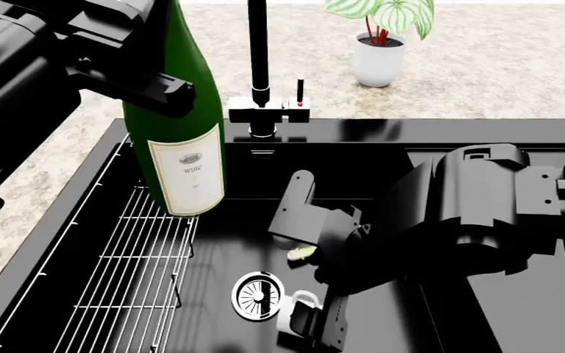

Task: Pick the mug and bottle and place them in the sink. Then turn on the water.

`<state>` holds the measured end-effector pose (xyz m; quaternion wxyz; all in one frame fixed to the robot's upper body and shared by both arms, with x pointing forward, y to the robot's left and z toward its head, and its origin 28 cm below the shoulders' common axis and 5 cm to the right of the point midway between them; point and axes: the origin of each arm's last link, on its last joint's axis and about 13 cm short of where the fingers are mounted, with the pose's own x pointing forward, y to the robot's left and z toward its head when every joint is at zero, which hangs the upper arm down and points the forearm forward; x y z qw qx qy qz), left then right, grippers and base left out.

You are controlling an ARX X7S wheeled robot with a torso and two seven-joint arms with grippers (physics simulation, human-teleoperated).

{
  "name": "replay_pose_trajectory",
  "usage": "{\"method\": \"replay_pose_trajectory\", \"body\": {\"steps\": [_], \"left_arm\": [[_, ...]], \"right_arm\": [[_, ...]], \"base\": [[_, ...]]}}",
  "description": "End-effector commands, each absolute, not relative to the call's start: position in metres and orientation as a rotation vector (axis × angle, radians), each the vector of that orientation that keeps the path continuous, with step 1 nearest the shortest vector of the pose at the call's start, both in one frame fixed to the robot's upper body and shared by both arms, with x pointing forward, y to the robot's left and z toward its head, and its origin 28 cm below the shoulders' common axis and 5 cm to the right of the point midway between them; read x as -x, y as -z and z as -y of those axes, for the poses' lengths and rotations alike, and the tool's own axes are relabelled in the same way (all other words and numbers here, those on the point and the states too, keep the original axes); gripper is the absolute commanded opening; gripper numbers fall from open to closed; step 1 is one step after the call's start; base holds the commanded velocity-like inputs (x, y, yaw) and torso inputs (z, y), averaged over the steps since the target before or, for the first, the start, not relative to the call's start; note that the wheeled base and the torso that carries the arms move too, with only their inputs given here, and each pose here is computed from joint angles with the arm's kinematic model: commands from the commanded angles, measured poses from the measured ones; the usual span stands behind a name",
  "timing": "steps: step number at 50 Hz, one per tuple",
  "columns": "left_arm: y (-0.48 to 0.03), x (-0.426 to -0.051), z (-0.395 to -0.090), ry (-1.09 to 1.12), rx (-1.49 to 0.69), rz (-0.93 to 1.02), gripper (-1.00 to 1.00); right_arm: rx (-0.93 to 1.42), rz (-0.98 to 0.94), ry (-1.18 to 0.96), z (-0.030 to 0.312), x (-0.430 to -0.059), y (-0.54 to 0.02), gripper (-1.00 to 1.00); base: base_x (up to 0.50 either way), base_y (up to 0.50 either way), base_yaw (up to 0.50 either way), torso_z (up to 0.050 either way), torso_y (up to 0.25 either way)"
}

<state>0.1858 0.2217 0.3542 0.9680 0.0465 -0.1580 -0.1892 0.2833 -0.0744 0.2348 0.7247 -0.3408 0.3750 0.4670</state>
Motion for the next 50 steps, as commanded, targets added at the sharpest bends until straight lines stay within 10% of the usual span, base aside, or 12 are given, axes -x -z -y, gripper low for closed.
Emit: {"method": "replay_pose_trajectory", "body": {"steps": [1,50], "left_arm": [[-0.361,-0.185,-0.223,0.369,-0.084,0.363,-1.0],[-0.341,-0.2,-0.204,0.447,-0.065,0.292,-1.0]], "right_arm": [[0.715,-0.78,-1.012,0.078,-0.286,-0.242,1.0],[0.374,-0.223,-0.725,0.16,-0.254,-0.363,1.0]], "base": [[0.04,0.0,0.01,0.0,0.0],[0.05,0.0,0.0,0.0,0.001]]}}
